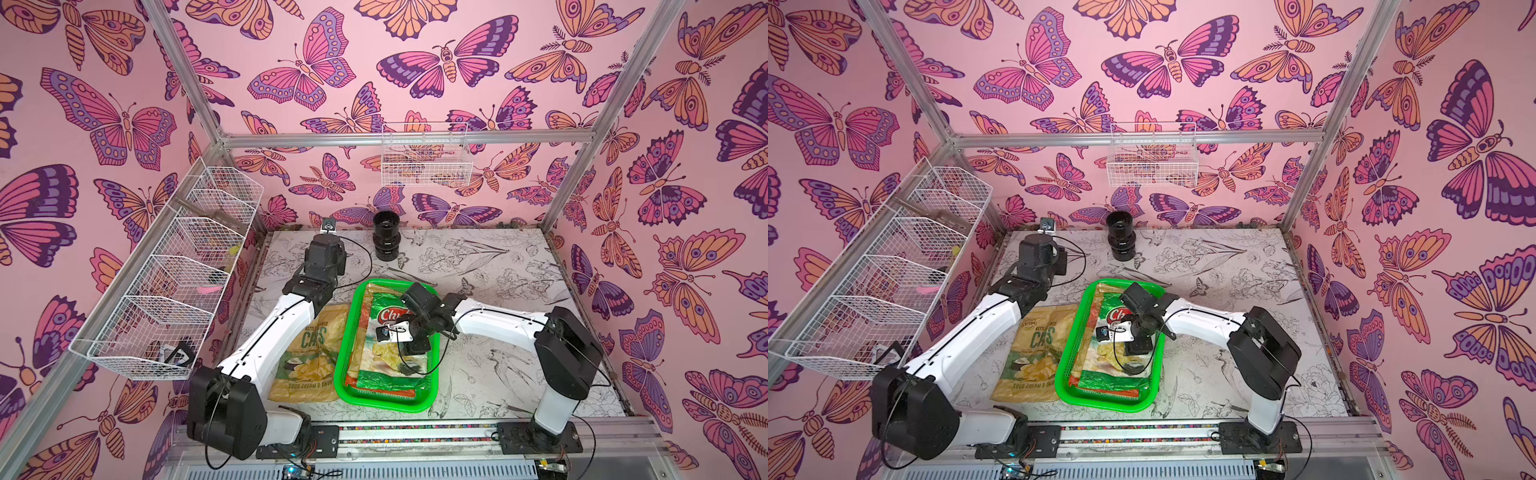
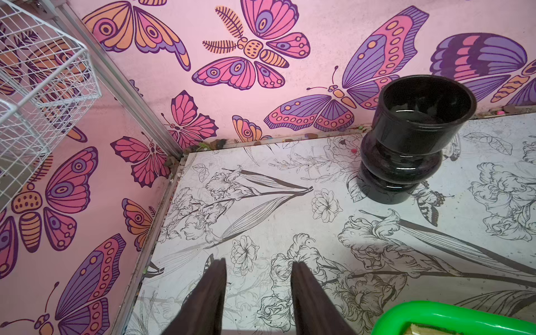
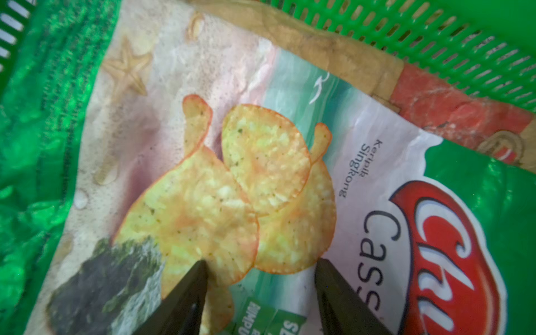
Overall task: Put the potato chips into the basket
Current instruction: Place the potato chip in the basket, then pick up the potato chip from the center of the board.
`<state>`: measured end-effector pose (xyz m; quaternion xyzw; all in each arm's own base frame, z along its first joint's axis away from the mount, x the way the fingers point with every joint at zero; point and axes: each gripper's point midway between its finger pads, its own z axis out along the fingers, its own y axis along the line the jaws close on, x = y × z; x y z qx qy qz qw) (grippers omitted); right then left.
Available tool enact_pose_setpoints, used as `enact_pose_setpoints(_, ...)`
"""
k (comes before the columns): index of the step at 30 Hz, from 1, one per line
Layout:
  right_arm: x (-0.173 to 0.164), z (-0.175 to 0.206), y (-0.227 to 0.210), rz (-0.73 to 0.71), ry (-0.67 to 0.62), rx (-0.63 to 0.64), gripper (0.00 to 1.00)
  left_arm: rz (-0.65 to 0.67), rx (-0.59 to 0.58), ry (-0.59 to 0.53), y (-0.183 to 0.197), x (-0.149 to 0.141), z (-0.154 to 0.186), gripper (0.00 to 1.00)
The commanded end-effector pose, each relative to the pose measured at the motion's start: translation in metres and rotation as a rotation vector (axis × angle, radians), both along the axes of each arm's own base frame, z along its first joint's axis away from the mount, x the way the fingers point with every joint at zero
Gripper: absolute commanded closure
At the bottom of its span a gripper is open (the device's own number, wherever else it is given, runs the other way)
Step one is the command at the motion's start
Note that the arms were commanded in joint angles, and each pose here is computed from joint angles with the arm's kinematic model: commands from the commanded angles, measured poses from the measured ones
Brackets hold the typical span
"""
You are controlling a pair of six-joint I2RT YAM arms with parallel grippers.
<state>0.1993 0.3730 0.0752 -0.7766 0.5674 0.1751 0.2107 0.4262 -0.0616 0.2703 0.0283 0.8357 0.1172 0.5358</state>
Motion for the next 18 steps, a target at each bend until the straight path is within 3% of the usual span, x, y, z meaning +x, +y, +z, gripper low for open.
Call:
enact_pose_setpoints(1,0.004,0.007,0.017,-0.035,0.028,0.088,0.38,0.029,0.009,0.012,0.007,0.0,-0.007,0.57)
enact_pose_setpoints(5,0.014,0.028,0.023,-0.102,-0.017,0.177,0.38,0.041,0.005,0.048,0.008,0.002,-0.015,0.57)
enact_pose_setpoints(8,0.037,0.056,0.021,-0.24,-0.08,0.273,0.38,0.064,-0.013,0.075,0.011,0.003,-0.022,0.44)
enact_pose_setpoints(11,0.061,0.09,0.007,-0.407,-0.089,0.386,0.37,0.103,-0.027,0.143,0.016,-0.003,-0.033,0.43)
enact_pose_setpoints(13,0.071,0.111,-0.009,-0.491,-0.101,0.43,0.37,0.169,-0.098,0.218,0.025,-0.016,-0.041,0.42)
enact_pose_setpoints(18,0.091,0.123,-0.035,-0.642,-0.201,0.431,0.36,0.274,-0.301,0.357,0.037,-0.069,-0.063,0.41)
